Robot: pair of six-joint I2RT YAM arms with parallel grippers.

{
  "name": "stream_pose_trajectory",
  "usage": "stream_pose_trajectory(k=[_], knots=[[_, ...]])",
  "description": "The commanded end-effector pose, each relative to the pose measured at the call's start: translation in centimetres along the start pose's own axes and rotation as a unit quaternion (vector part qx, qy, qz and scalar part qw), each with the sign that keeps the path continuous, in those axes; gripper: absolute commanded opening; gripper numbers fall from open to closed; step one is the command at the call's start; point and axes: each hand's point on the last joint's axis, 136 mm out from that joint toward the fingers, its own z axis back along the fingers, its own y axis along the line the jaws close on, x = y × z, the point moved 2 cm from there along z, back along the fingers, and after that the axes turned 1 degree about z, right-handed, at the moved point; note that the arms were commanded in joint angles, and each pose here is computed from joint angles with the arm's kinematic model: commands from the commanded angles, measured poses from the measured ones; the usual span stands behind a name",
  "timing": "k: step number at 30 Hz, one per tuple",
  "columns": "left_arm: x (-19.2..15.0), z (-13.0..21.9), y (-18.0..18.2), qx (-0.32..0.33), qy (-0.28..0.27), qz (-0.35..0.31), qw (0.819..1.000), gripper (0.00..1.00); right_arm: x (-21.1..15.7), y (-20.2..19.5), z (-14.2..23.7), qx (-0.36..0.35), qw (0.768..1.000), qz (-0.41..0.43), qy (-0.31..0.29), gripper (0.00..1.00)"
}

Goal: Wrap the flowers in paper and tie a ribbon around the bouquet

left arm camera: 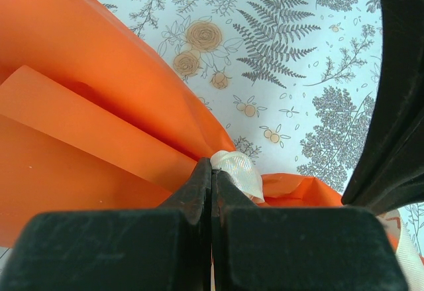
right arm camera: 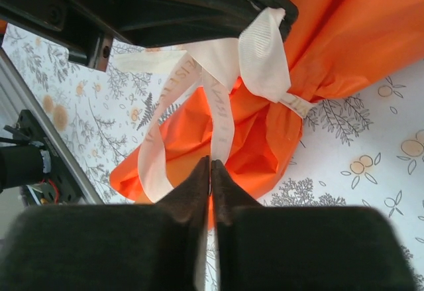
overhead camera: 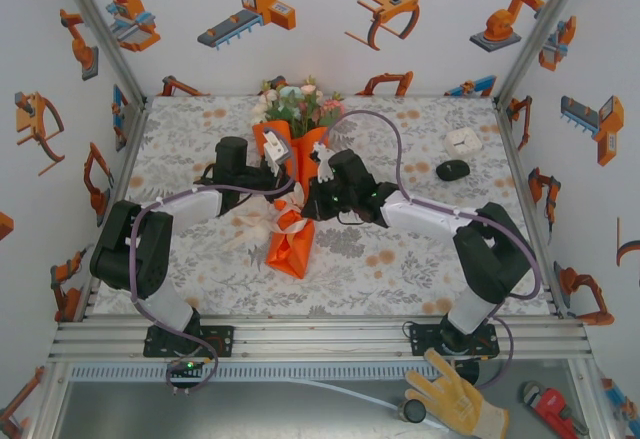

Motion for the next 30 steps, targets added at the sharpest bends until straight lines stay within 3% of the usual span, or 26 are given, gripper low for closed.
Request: stream_pose_trajectory(k=[1,8,12,15,23,30], knots=[[2.0,0.3,0.3,0.003,-0.02,-0.009,1.0,0.0,1.7,0.9,-0.1,0.005,1.0,0.008,-0.024,0.0],[2.4,0.3,0.3,0.004,-0.022,0.022,0.999,0.0,3.4,2.0,-0.1,-0.106,0.983,0.124,-0.083,0.0],[2.3,0.4,0.5,0.011,-0.018,0.045,0.999,0.0,4.3,1.3,-0.6,-0.214,0.949,0.193,-0.125,0.0],[2.3,0.3,0.4,0.009,-0.013,0.056,0.998,0.0,4.8,0.9,-0.9,-0.245,0.931,0.219,-0.16,0.0],[2.6,0.4,0.4,0.008,-0.011,0.078,0.997,0.0,5.0,-0.2,-2.0,-0.264,0.916,0.221,-0.206,0.0],[2.5,0.2,0.5,0.007,-0.009,0.09,0.996,0.0,4.4,0.0,-2.5,-0.225,0.931,0.176,-0.229,0.0]])
